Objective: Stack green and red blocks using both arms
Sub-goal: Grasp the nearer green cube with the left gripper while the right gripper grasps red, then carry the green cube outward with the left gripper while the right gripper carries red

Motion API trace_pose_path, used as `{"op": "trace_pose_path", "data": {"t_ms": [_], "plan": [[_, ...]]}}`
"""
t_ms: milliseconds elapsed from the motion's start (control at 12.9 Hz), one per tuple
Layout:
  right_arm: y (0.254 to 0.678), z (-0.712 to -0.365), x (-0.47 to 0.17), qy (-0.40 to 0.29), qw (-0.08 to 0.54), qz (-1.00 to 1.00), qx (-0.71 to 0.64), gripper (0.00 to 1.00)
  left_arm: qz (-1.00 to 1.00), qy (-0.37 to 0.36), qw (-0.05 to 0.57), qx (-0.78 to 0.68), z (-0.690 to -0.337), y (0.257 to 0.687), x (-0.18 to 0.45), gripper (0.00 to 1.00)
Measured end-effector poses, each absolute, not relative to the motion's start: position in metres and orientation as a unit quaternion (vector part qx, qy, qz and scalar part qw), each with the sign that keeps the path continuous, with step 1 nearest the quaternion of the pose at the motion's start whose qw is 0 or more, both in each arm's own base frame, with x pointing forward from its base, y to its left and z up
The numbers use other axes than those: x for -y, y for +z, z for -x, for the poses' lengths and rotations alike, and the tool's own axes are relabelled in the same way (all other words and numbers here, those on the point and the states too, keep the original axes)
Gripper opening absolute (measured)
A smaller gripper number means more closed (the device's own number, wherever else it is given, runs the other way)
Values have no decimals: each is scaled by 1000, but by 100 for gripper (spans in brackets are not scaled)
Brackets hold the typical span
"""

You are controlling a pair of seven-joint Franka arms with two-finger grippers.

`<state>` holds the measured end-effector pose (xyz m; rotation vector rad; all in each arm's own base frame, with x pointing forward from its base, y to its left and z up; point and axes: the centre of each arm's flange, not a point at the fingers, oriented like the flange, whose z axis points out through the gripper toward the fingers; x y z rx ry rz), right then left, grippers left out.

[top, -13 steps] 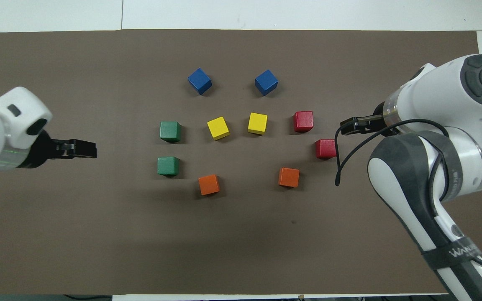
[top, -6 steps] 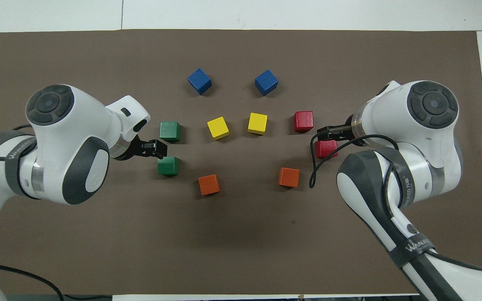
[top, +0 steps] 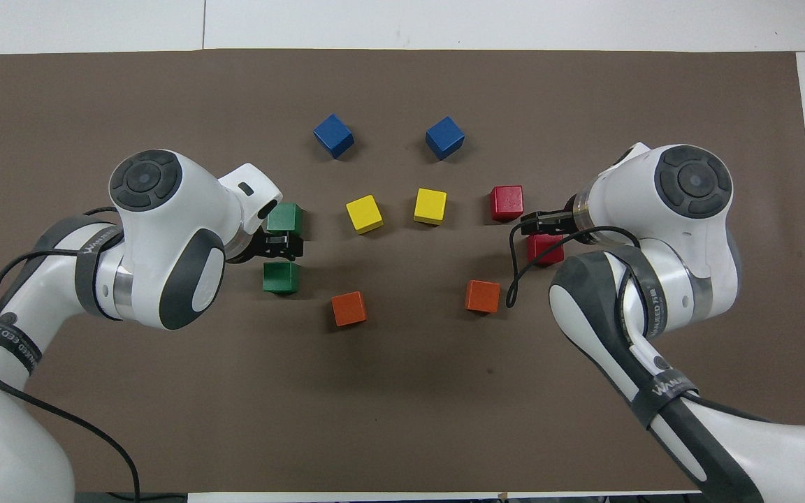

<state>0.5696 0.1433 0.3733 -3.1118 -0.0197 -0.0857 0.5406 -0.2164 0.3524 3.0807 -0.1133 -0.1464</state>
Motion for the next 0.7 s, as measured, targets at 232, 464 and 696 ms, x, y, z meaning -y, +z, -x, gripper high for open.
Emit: {"op": "trace_pose_path", "data": {"t_ms": [232, 464, 696], "plan": [[356, -568, -143, -18, 13, 1000, 0, 100, -997, -58, 22, 41, -539, 331, 224, 100], [342, -564, -142, -28, 16, 999, -1, 100, -998, -63, 19, 23, -536, 325, 228, 100], [329, -559, -141, -24, 16, 1000, -1, 100, -998, -65, 16, 6, -531, 322, 236, 100]]}}
